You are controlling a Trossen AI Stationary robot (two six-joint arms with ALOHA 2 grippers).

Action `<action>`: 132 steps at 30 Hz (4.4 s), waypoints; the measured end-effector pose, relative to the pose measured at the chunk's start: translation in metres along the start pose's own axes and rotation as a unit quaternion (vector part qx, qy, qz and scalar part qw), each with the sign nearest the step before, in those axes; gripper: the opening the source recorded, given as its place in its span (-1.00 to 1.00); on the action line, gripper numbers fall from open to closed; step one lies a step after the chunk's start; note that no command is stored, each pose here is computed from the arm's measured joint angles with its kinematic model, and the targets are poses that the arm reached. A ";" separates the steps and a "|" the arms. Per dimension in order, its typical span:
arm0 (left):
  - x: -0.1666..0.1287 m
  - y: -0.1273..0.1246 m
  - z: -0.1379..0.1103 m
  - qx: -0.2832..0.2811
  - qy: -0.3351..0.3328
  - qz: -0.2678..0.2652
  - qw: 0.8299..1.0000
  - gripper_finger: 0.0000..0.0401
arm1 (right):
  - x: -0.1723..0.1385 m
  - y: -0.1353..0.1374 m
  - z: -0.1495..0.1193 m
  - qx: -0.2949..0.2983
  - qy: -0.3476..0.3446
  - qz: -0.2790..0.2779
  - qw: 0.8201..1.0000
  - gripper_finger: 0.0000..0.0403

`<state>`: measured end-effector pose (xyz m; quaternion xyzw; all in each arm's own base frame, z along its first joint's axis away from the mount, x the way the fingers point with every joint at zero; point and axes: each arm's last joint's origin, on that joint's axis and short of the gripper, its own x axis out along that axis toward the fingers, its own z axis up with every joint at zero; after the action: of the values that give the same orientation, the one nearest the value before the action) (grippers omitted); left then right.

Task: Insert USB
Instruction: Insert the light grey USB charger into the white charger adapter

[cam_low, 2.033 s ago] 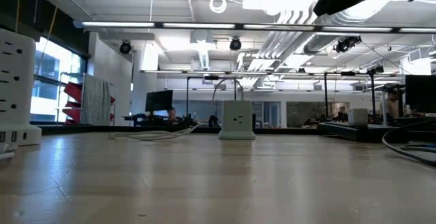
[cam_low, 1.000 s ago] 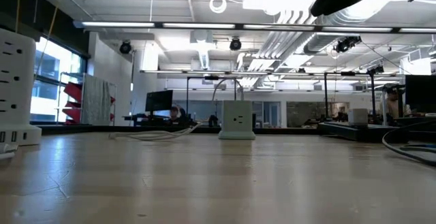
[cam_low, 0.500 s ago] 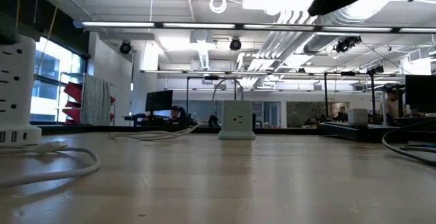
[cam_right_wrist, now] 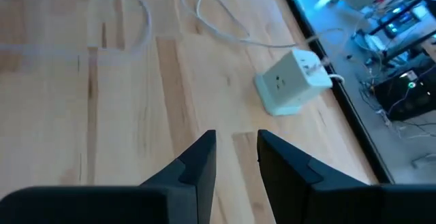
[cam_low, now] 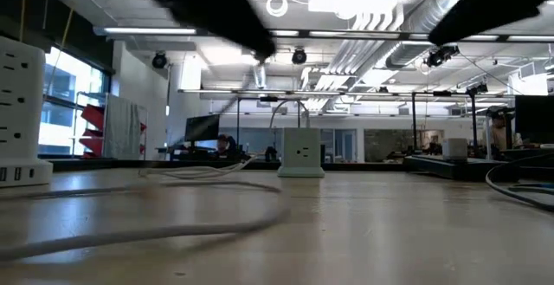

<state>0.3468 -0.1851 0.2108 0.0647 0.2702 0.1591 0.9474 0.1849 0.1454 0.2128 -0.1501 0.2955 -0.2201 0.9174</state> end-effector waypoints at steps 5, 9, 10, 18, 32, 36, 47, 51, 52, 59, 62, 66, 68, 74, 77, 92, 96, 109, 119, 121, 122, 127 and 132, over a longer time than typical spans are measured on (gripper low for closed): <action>0.012 0.021 0.026 -0.015 -0.090 -0.025 0.996 -1.00 | -0.001 0.006 -0.035 0.098 -0.091 0.000 0.991 -0.54; 0.013 0.053 0.030 -0.052 -0.128 -0.027 0.990 -1.00 | 0.000 0.014 -0.046 0.134 -0.148 0.007 0.980 -0.54; 0.012 0.060 0.031 -0.066 -0.145 -0.029 0.987 -1.00 | 0.001 0.015 -0.047 0.135 -0.155 0.011 0.979 -0.54; 0.017 0.078 0.003 -0.014 -0.171 -0.024 0.985 -1.00 | 0.011 0.017 -0.037 0.068 -0.168 0.113 0.977 -0.54; 0.023 0.072 -0.011 -0.015 -0.148 0.062 0.987 -1.00 | 0.064 0.014 -0.014 -0.104 -0.224 0.148 0.958 -0.53; 0.024 0.073 -0.010 -0.043 -0.151 0.066 0.985 -1.00 | 0.082 0.021 -0.003 -0.112 -0.205 0.102 0.967 -0.48; 0.025 0.075 -0.010 -0.079 -0.153 0.065 0.983 -1.00 | 0.134 0.016 0.024 0.017 -0.170 0.074 0.983 -0.10; 0.025 0.075 -0.010 -0.083 -0.156 0.069 0.982 -1.00 | 0.141 0.009 0.034 0.042 -0.177 0.073 0.981 -0.11; 0.025 0.075 -0.009 -0.084 -0.157 0.068 0.982 -1.00 | 0.142 0.008 0.035 0.043 -0.177 0.074 0.981 -0.13; 0.024 0.076 -0.009 -0.096 -0.159 0.082 0.979 -1.00 | 0.143 0.007 0.037 0.056 -0.181 0.084 0.978 -0.61; 0.024 0.077 -0.009 -0.106 -0.160 0.090 0.977 -0.98 | 0.143 0.007 0.037 0.060 -0.181 0.083 0.978 -0.92; 0.025 0.077 -0.009 -0.094 -0.159 0.079 0.980 -0.91 | 0.143 0.007 0.037 0.075 -0.181 0.095 0.976 -0.99; 0.025 0.076 -0.009 -0.077 -0.158 0.067 0.982 -0.86 | 0.143 0.009 0.036 0.076 -0.184 0.120 0.973 -0.99; 0.017 0.066 -0.010 0.021 -0.156 0.071 0.985 -0.69 | 0.142 0.005 0.019 0.068 -0.177 0.174 0.966 -1.00; 0.010 0.058 -0.011 0.069 -0.154 0.095 0.981 -0.62 | 0.137 -0.001 0.013 0.071 -0.196 0.216 0.954 -1.00; 0.003 0.056 -0.022 0.313 -0.056 0.241 0.917 -0.60 | 0.107 -0.020 0.014 0.088 -0.309 0.464 0.826 -1.00; 0.006 0.055 -0.020 0.378 -0.064 0.193 0.903 -0.61 | 0.105 -0.019 0.014 0.084 -0.310 0.494 0.808 -1.00; 0.001 0.043 -0.002 0.488 -0.223 0.045 0.843 -0.39 | 0.111 -0.023 0.011 0.093 -0.277 0.521 0.802 -1.00; 0.013 0.029 0.019 0.611 -0.193 0.115 0.759 -0.21 | 0.114 -0.024 0.009 0.097 -0.259 0.520 0.808 -1.00; 0.018 0.022 0.019 0.655 -0.176 0.116 0.726 -0.21 | 0.114 -0.023 0.008 0.098 -0.256 0.520 0.809 -1.00; 0.021 0.019 0.018 0.676 -0.164 0.114 0.709 -0.21 | 0.114 -0.023 0.008 0.098 -0.254 0.520 0.809 -1.00; 0.024 0.007 0.023 0.715 -0.131 0.122 0.676 -0.21 | 0.115 -0.023 0.006 0.094 -0.247 0.520 0.812 -1.00; 0.015 0.001 0.034 0.701 -0.135 0.140 0.686 -0.21 | 0.116 -0.022 0.005 0.090 -0.240 0.520 0.815 -1.00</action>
<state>0.3768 -0.1808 0.2325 0.7675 0.1602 0.0433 0.6192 0.2654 0.0702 0.1703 0.0607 0.0791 0.3073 0.9464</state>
